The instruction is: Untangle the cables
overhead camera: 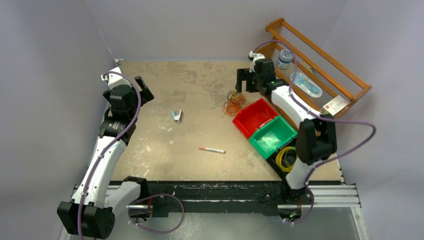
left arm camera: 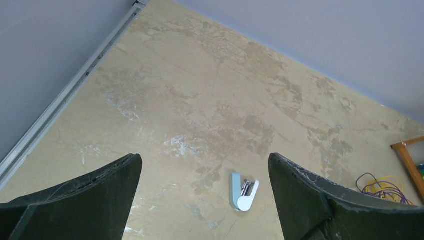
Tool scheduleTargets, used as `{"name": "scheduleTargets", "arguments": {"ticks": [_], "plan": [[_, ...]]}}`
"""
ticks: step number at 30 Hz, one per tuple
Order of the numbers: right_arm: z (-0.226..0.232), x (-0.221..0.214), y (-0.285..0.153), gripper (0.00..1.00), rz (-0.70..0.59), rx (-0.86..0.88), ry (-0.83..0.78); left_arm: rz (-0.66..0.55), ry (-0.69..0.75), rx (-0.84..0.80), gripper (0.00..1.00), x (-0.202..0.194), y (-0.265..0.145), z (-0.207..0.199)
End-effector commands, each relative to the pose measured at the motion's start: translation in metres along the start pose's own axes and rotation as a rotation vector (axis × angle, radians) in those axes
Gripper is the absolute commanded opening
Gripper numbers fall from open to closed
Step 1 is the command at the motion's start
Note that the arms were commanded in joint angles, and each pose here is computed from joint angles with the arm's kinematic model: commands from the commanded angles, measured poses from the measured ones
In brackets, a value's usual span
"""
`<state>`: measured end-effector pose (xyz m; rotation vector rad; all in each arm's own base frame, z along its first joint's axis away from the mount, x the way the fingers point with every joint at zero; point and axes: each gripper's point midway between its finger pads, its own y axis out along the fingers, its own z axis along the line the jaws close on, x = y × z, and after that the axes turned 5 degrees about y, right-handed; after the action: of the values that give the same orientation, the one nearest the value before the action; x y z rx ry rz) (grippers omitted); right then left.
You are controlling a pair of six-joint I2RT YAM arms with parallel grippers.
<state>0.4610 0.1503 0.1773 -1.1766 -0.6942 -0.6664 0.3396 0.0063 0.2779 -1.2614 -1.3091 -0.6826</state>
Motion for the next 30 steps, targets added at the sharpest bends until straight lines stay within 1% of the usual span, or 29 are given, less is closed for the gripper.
{"name": "scheduleTargets", "arguments": {"ticks": [1, 5, 14, 19, 26, 30], "plan": [[0.009, 0.011, 0.014, 0.99, -0.004, -0.023, -0.078, -0.038, 0.019, -0.041, 0.98, 0.012, -0.002, -0.005], [0.008, 0.004, 0.036, 0.99, 0.022, -0.028, -0.087, -0.028, 0.022, -0.053, 0.98, 0.009, -0.001, -0.008], [0.006, -0.021, 0.073, 0.99, 0.112, -0.026, -0.134, -0.017, 0.033, 0.001, 0.98, 0.008, 0.002, 0.002], [0.011, -0.037, 0.086, 0.99, 0.154, -0.002, -0.15, -0.005, 0.04, 0.026, 0.98, 0.005, 0.004, 0.006], [0.0, -0.063, 0.102, 0.99, 0.218, -0.054, -0.164, 0.001, 0.041, 0.035, 0.98, 0.004, 0.007, 0.007], [-0.002, -0.077, 0.11, 0.99, 0.249, -0.055, -0.169, 0.005, 0.042, 0.042, 0.98, 0.002, 0.008, 0.008]]}}
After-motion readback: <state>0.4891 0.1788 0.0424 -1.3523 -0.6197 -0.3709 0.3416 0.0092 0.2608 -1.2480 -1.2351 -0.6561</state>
